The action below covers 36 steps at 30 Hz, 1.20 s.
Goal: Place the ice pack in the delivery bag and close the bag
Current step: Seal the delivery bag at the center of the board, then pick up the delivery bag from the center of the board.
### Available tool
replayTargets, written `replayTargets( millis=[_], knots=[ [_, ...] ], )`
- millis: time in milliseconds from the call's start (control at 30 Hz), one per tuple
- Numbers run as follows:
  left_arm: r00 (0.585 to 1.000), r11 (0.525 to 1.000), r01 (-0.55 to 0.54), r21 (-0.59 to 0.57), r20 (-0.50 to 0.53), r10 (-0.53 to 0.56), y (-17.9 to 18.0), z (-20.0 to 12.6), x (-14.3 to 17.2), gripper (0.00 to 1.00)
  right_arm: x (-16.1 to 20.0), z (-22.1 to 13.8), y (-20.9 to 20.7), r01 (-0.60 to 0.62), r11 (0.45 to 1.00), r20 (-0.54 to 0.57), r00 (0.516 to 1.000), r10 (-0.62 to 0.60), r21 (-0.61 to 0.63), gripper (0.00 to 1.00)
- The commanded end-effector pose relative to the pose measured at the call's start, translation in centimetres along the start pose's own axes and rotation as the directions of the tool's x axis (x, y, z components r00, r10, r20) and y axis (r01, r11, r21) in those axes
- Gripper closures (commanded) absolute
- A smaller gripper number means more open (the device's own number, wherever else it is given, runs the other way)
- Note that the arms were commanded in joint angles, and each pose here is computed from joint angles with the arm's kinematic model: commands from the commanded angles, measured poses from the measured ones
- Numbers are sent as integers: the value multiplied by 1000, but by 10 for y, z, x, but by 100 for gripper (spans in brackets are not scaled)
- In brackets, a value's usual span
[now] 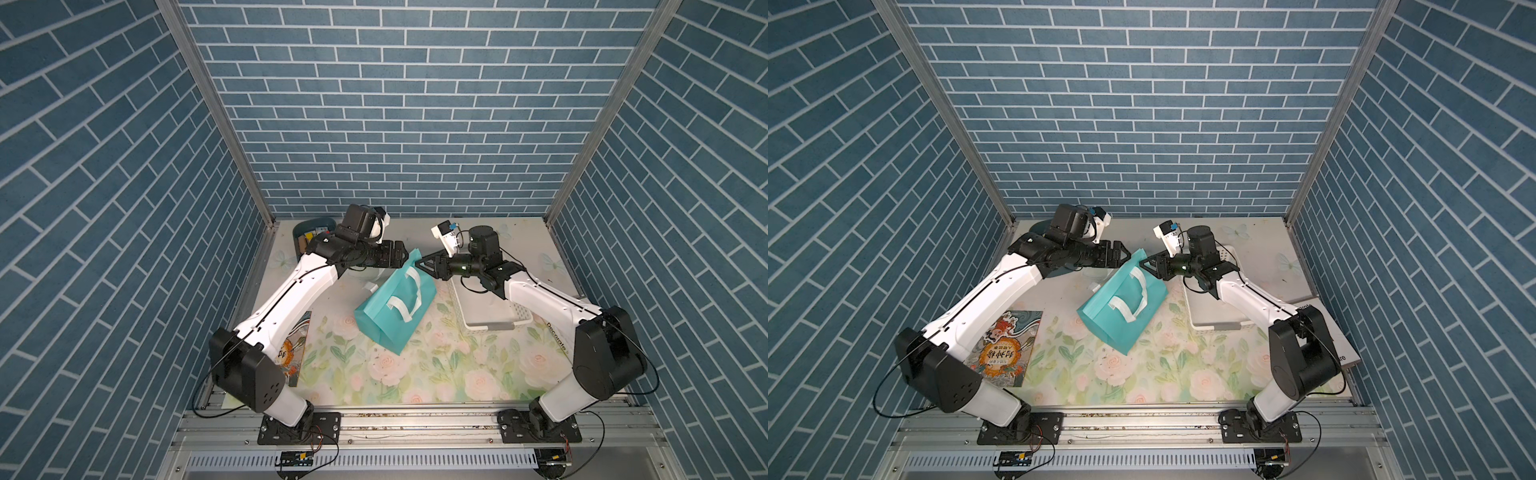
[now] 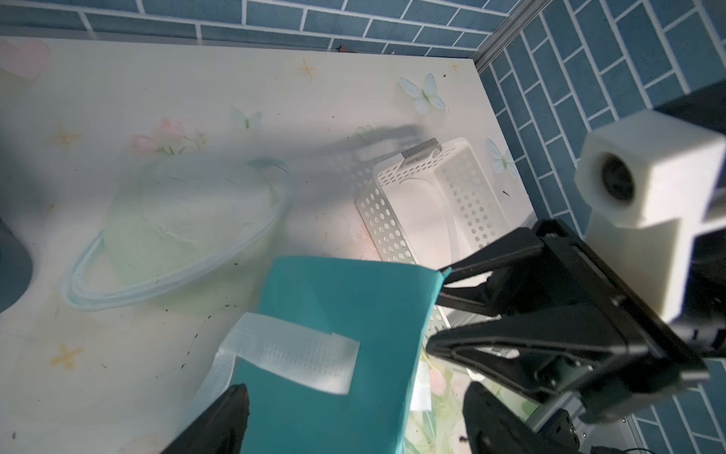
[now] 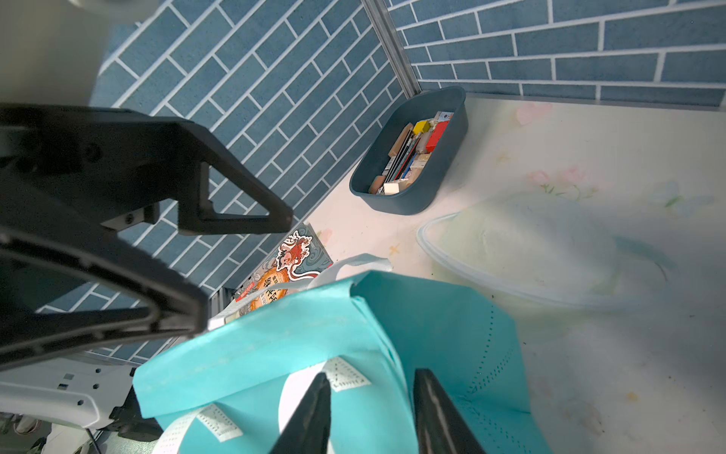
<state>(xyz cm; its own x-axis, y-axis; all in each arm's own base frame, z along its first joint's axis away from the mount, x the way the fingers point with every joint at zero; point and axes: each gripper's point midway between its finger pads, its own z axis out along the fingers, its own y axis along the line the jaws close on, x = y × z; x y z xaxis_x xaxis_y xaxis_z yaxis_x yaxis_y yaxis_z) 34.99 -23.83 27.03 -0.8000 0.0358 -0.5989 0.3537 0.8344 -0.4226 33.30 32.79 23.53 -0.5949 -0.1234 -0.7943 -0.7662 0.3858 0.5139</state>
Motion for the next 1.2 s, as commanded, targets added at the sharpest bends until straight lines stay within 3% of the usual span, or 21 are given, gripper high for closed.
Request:
replayTargets(
  millis=[0,367,500,633,733,900,1167],
  knots=[
    [999,1000,-2,18,-54,3,4,-2,25,10,-3,-9,9,38,999,17,999,-38,-3,61],
    [989,1000,-26,-2,-144,25,10,8,64,32,-2,-23,16,48,999,41,998,-49,22,60],
    [983,999,-50,18,-179,52,1,16,73,52,-3,-27,18,55,998,50,997,-57,33,60],
    [980,998,-55,-8,-194,53,2,21,74,84,-6,-33,19,65,996,62,996,-68,55,59],
    [984,998,-46,-38,-173,39,5,19,66,98,-7,-40,18,71,994,74,994,-78,88,55],
    [994,996,4,-84,-105,-13,4,10,44,100,-2,-58,11,65,981,103,991,-84,182,44],
    [979,965,202,-166,67,-193,6,1,-7,100,-6,-99,5,59,932,195,971,-136,357,31]
  ],
)
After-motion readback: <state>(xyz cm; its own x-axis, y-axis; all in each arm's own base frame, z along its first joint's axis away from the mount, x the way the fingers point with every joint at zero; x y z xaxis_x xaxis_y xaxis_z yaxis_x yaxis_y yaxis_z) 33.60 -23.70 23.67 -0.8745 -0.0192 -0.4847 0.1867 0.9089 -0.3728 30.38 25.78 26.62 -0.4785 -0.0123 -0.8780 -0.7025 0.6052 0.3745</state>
